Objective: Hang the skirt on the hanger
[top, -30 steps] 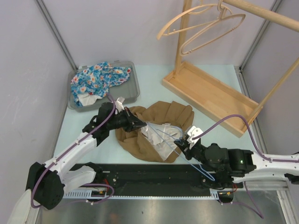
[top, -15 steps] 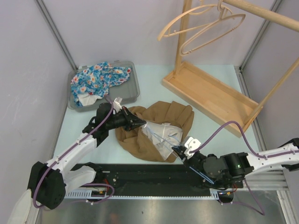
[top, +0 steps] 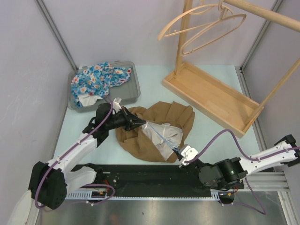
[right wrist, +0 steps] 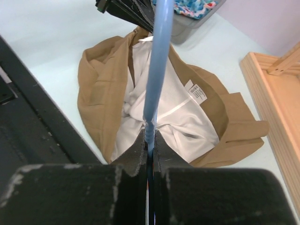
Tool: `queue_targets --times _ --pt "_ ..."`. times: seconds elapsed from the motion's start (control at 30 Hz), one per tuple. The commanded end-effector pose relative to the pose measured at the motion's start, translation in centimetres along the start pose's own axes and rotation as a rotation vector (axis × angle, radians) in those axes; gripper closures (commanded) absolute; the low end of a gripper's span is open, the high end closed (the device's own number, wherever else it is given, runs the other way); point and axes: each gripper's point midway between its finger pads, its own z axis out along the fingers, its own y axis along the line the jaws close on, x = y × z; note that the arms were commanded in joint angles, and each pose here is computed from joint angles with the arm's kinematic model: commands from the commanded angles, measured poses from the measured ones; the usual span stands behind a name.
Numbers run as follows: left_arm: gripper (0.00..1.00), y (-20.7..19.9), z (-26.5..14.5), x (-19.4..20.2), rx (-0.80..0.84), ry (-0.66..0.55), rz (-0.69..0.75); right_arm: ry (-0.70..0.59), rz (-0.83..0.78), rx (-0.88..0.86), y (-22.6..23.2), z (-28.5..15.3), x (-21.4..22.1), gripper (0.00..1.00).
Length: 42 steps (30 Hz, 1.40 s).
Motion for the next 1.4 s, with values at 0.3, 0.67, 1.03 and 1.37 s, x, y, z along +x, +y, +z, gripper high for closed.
queue_targets --times 0.3,0.67,1.03,1.37 --pt "0.99 -1.6 -0.3 -0.4 0.06 -0.011 -0.018 -0.097 0.041 0.021 0.5 1.1 -1.8 1.0" --pt "1.0 -1.9 -0.1 -0.6 0.069 -0.011 -0.008 -0.095 0.024 -0.027 1.6 1.5 -1.6 1.0" --pt "1.0 -2.5 -0.2 -1.0 0.08 -0.025 -0.003 -0.089 0.012 -0.051 2.2 1.5 -1.4 1.0" --pt "1.0 -2.6 -0.4 -1.6 0.061 -0.038 0.049 -0.053 0.032 -0.035 1.7 0.7 -0.2 1.0"
